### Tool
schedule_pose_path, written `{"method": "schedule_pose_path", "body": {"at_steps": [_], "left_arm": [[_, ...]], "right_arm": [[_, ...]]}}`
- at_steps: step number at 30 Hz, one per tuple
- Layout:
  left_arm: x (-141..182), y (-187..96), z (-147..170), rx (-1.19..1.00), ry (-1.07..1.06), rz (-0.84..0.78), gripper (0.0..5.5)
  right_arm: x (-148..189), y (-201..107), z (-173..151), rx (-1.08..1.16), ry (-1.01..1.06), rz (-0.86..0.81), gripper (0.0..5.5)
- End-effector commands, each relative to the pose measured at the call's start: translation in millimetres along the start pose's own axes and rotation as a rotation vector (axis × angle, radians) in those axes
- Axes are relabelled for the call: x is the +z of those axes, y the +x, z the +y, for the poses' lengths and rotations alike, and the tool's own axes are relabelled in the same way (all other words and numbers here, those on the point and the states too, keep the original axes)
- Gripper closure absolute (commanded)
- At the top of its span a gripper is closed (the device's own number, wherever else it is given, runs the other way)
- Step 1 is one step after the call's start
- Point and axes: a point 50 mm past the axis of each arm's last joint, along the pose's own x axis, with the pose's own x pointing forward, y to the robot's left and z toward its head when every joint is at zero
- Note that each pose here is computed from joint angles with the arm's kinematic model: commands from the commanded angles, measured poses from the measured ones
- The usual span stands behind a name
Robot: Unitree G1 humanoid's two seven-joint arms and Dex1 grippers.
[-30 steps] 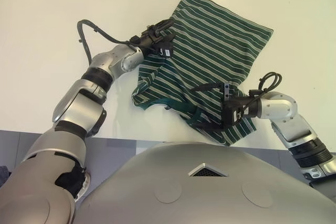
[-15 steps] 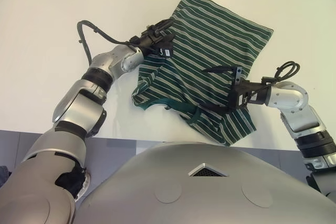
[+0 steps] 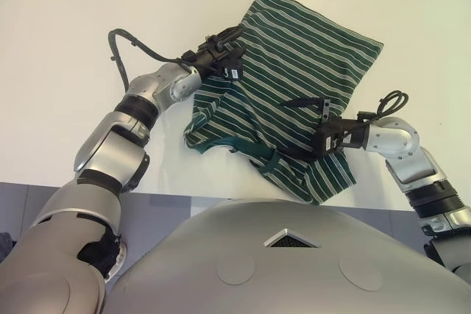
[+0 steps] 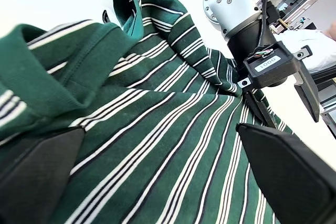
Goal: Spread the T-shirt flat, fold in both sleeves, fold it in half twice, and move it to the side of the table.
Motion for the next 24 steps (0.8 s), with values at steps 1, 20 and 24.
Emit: {"method": "schedule_pose_path", "body": {"at_steps": [1, 20, 24], "left_arm": [[-4, -16, -40, -0.149, -0.037, 0.062, 3.11], [-5, -12, -36, -0.146, -0.027, 0.062, 3.11], [-5, -12, -34, -0.133, -0.03, 0.061, 3.11]], "right_arm": [[10, 0, 9, 0.06, 0.027, -0.041, 0.11], [34, 23, 39, 0.204, 0.12, -0.197, 0.11], [28, 23, 42, 0.211, 0.108, -0.162, 0.11]]}}
